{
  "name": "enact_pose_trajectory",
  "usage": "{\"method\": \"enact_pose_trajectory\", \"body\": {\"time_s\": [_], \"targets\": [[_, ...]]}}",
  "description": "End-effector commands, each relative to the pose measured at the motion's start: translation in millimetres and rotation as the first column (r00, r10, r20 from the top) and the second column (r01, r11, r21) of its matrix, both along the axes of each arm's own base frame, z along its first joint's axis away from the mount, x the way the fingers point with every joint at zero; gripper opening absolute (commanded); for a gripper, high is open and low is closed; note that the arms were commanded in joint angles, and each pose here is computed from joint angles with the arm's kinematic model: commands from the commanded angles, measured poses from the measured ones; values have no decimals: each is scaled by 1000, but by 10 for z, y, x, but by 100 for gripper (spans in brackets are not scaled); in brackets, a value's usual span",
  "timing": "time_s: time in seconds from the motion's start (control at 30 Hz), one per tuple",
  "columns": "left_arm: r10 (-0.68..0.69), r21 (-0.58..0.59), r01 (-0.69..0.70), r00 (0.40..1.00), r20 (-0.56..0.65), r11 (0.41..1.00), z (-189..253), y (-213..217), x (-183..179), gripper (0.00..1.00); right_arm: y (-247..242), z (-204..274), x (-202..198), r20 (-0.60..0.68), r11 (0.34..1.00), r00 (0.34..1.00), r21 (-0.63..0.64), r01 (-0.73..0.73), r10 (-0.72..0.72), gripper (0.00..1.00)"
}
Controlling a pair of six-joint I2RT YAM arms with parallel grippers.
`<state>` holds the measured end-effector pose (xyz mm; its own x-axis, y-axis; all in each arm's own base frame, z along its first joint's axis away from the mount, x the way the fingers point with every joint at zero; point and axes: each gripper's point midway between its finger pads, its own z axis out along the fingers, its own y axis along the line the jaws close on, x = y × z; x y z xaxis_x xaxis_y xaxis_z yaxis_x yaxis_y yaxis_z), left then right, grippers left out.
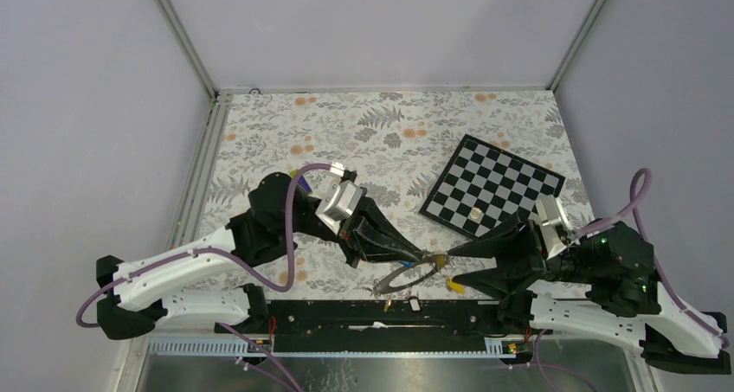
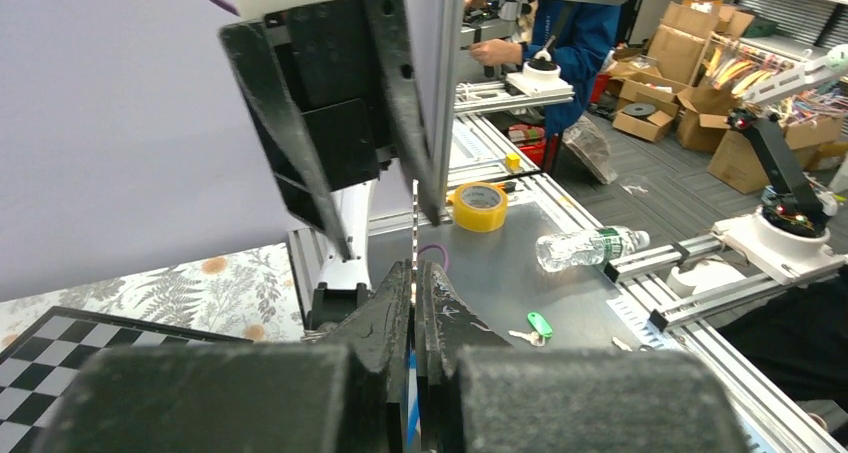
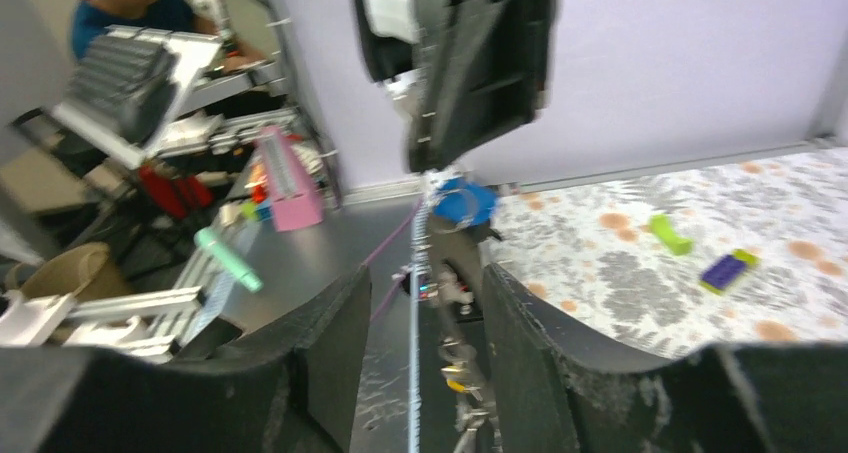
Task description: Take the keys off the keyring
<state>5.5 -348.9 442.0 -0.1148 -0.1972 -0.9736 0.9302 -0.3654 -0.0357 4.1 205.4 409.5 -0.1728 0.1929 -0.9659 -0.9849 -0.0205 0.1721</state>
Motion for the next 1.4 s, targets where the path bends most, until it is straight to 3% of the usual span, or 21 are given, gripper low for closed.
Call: {"method": "enact_pose_trajectory", "body": {"time_s": [0.0, 0.2, 0.3, 0.37, 0.43, 0.5, 0.63, 0.93, 1.13, 1.37], "targets": [[-94, -84, 99, 994, 61, 992, 236, 106, -168, 0, -33, 84, 402, 2, 975, 975, 26, 222, -222, 49], [-206, -51, 209, 977, 59, 977, 188, 132, -313, 0, 28, -11, 773, 7, 918, 918, -41, 395, -395, 48], [-203, -53, 206, 977, 60, 977, 191, 138, -312, 0, 168, -206, 706, 30, 933, 942, -134, 335, -334, 49], [-188, -58, 192, 980, 63, 980, 199, 143, -297, 0, 269, -288, 475, 35, 967, 980, -164, 198, -194, 52], [-174, -65, 179, 982, 67, 982, 208, 153, -285, 0, 314, -291, 251, 28, 986, 997, -151, 70, -67, 53], [-163, -70, 167, 984, 68, 983, 210, 159, -274, 0, 303, -227, 173, 12, 995, 999, -99, 33, -32, 56], [-163, -74, 168, 984, 67, 983, 215, 157, -274, 0, 264, -118, 127, 2, 1000, 1000, 1, 18, -18, 57], [-164, -76, 169, 984, 63, 983, 225, 141, -269, 0, 388, -277, 127, -15, 998, 1000, -62, -8, 7, 56], [-164, -80, 169, 984, 62, 982, 231, 139, -268, 0, 349, -115, 265, -13, 996, 997, 37, 78, -77, 56], [-193, -79, 197, 980, 58, 977, 229, 120, -294, 0, 413, -11, 115, -16, 997, 1000, 81, -18, 19, 57]]}}
